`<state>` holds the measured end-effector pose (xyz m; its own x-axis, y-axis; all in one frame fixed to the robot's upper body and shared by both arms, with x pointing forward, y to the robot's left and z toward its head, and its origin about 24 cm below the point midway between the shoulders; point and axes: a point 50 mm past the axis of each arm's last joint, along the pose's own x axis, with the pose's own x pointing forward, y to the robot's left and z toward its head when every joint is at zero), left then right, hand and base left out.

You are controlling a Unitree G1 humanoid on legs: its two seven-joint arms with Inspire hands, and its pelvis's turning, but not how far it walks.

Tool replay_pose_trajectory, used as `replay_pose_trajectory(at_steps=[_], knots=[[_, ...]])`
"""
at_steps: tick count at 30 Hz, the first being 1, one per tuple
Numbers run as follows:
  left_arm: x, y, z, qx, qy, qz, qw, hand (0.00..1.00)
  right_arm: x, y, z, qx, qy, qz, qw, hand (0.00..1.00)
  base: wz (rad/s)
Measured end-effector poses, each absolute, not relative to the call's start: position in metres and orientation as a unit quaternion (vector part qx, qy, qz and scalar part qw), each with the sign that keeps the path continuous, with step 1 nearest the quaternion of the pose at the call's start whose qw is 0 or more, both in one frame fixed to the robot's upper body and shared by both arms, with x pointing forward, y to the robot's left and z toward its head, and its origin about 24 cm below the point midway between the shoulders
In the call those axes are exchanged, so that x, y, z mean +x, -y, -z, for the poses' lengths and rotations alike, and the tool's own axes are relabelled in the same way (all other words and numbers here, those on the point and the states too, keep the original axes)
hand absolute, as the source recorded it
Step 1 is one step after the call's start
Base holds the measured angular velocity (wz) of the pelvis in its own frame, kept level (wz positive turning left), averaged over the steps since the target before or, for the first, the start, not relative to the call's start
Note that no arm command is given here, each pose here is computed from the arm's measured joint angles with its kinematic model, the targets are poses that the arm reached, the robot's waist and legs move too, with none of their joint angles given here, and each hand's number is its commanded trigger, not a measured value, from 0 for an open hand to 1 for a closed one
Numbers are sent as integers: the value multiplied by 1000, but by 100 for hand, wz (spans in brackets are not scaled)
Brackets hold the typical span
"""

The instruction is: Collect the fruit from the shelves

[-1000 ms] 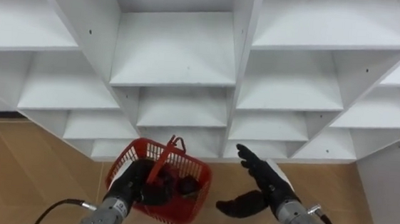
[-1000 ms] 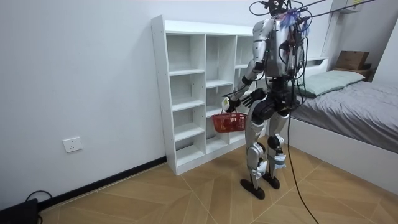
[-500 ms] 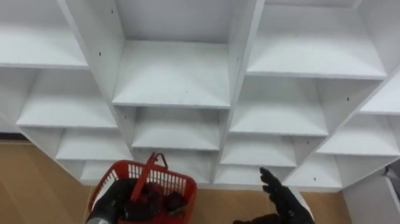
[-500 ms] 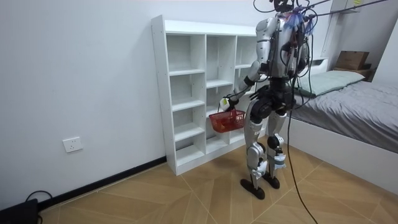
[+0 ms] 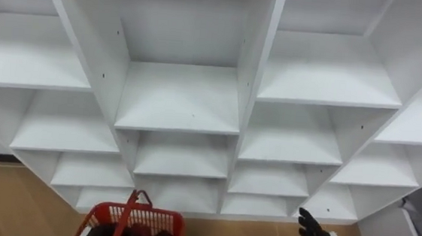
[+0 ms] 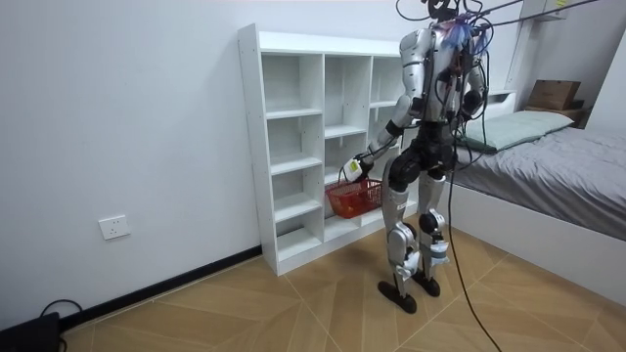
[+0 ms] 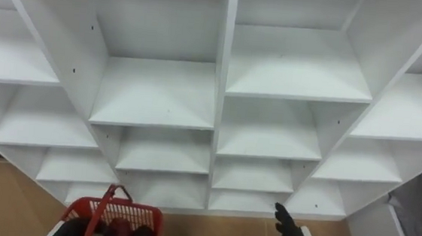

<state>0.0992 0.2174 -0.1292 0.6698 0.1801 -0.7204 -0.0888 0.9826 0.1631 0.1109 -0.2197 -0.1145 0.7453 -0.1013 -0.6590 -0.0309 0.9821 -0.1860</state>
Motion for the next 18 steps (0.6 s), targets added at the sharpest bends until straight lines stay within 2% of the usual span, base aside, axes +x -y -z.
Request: replay_pose_trajectory(at_steps=[7, 12, 18], knots=[[74, -238, 138, 62, -440, -157, 882, 100, 74, 242, 134, -85, -429, 93, 894, 0, 0], [48, -265, 144, 47, -473, -254, 842, 100, 32, 263, 147, -75, -503, 180, 842, 0, -3], [14, -271, 151, 27, -529, -304, 792, 100, -10, 268, 156, -39, -578, 246, 777, 0, 1]])
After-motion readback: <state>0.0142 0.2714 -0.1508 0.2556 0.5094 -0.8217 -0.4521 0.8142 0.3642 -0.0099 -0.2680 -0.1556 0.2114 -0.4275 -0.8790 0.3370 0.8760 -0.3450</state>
